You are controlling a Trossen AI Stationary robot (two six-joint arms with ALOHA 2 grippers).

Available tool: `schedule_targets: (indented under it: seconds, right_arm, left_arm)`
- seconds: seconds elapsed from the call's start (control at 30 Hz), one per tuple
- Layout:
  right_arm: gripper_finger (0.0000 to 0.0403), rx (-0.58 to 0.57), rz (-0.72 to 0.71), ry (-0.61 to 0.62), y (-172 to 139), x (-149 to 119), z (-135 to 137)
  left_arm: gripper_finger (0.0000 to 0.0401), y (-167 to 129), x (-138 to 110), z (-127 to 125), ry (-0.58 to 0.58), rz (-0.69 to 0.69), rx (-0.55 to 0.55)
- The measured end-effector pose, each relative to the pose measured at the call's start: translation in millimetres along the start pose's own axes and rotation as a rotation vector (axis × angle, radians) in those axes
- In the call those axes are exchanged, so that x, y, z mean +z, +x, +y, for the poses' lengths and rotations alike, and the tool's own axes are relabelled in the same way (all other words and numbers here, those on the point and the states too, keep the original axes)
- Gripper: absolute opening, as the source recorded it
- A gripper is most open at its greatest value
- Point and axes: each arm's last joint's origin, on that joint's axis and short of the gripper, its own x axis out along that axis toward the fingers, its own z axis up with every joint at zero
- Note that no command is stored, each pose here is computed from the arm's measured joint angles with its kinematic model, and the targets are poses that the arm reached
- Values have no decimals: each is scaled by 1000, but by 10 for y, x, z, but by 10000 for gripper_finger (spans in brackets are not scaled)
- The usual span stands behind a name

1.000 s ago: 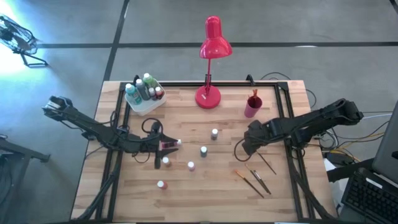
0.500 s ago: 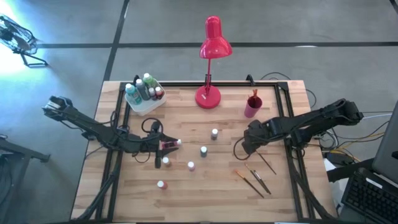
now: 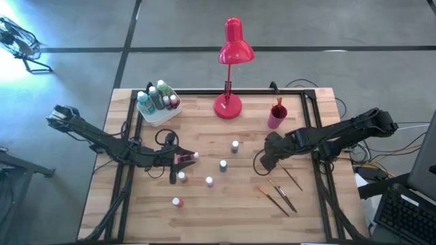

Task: Pick & Place Paint Supplies
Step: Put the pink paint bottle into the white bin

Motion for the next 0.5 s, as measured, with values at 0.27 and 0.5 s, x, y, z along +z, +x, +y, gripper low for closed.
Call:
schedule_targets:
  seconds: [0.27,0.5]
  right_arm:
    - [180,299,-465,-216,-140,306,389]
    - [205,268,-755,-309,-277,443,491]
  left_arm:
    - [170,-17,13,8,11,7,1]
    - [159,-211,145,33,-30,-27,15]
